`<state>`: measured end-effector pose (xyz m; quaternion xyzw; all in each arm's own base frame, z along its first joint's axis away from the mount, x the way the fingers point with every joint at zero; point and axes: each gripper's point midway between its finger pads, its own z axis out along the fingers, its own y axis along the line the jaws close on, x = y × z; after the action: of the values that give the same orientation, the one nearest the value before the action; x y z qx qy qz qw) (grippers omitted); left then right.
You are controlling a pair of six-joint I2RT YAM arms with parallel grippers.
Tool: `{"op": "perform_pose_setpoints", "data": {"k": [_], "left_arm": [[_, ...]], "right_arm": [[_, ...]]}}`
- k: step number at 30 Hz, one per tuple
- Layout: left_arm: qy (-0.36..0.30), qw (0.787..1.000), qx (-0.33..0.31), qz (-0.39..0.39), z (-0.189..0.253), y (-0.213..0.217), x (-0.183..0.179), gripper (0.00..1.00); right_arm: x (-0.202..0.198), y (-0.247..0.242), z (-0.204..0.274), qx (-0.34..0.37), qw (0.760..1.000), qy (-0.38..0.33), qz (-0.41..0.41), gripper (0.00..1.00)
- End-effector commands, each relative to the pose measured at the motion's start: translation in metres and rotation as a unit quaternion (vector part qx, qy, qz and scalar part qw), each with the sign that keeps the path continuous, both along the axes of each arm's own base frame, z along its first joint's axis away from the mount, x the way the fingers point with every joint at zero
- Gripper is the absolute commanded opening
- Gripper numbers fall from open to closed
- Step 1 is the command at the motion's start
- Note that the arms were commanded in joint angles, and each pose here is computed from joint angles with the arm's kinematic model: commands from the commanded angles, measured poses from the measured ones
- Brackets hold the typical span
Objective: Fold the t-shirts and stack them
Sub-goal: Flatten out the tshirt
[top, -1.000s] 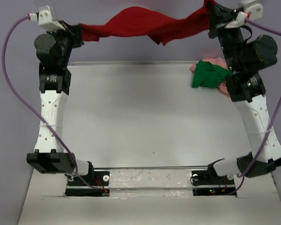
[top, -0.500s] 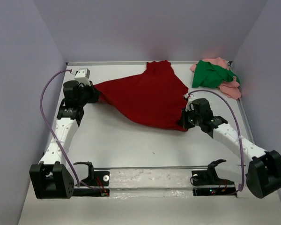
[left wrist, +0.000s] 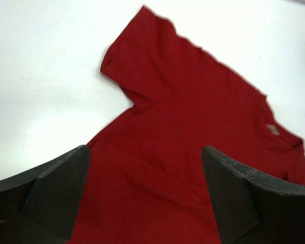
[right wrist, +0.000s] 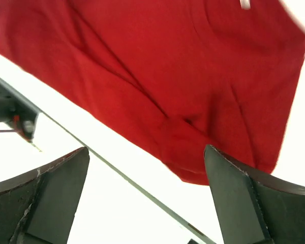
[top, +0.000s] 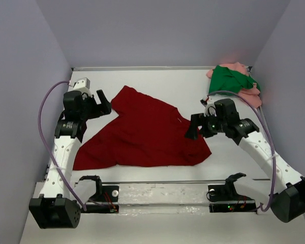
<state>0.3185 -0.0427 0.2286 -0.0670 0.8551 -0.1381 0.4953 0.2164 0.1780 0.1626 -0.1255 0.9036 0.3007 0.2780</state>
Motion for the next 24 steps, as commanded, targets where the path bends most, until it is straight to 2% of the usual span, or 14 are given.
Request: {"op": "perform_pose_setpoints", "data": {"k": [1,4,6,7,8,10,11,12,15,16,17,18,21,24], "left_arm": [[-0.134,0.99,-0.052,-0.002,0.114,-0.011,-0.005,0.99],[-0.218,0.969,-0.084,0.086,0.168,0.013,-0.005,0.99],[-0.218,0.945,-0.087,0.229,0.169,0.059,-0.009,0.99],[-0.196,0.937,-0.09,0.276,0.159,0.072,-0.011,0.99],[-0.132,0.929,-0.099,0.332,0.127,0.083,-0.015,0.99],[-0.069,0.9,-0.082,0.423,0.091,0.106,-0.027,0.99],[-0.003,0.894,-0.062,0.445,0.056,0.108,-0.036,0.99],[0.017,0.88,-0.085,0.466,0.042,0.107,-0.038,0.99],[0.075,0.877,-0.12,0.459,-0.001,0.093,-0.036,0.99],[0.078,0.876,-0.132,0.457,-0.008,0.092,-0.033,0.99],[0.079,0.878,-0.143,0.45,-0.017,0.089,-0.029,0.99],[0.081,0.881,-0.151,0.44,-0.02,0.084,-0.027,0.99],[0.075,0.884,-0.119,0.446,-0.013,0.097,-0.03,0.99],[0.057,0.88,-0.093,0.462,-0.001,0.112,-0.035,0.99]], "right_arm": [[0.021,0.012,0.068,0.006,0.997,-0.068,0.046,1.0],[0.072,0.01,0.115,-0.018,0.988,-0.151,0.003,1.0],[0.121,0.019,0.137,-0.008,0.978,-0.206,-0.039,0.99],[0.136,0.025,0.14,-0.002,0.975,-0.221,-0.037,0.96],[0.146,0.039,0.139,0.012,0.972,-0.234,-0.005,0.89],[0.185,0.066,0.115,0.029,0.974,-0.225,0.018,0.88],[0.19,0.083,0.104,0.041,0.975,-0.214,0.044,0.88],[0.208,0.105,0.072,0.031,0.98,-0.187,0.061,0.88],[0.23,0.127,0.014,-0.033,0.983,-0.166,0.071,0.88],[0.237,0.136,-0.033,-0.071,0.985,-0.138,0.077,0.88],[0.249,0.149,-0.032,-0.105,0.978,-0.164,0.07,0.88],[0.251,0.153,-0.047,-0.129,0.977,-0.153,0.068,0.88],[0.277,0.165,-0.079,-0.215,0.958,-0.182,0.061,0.88],[0.288,0.162,-0.085,-0.236,0.951,-0.191,0.055,0.89]]}}
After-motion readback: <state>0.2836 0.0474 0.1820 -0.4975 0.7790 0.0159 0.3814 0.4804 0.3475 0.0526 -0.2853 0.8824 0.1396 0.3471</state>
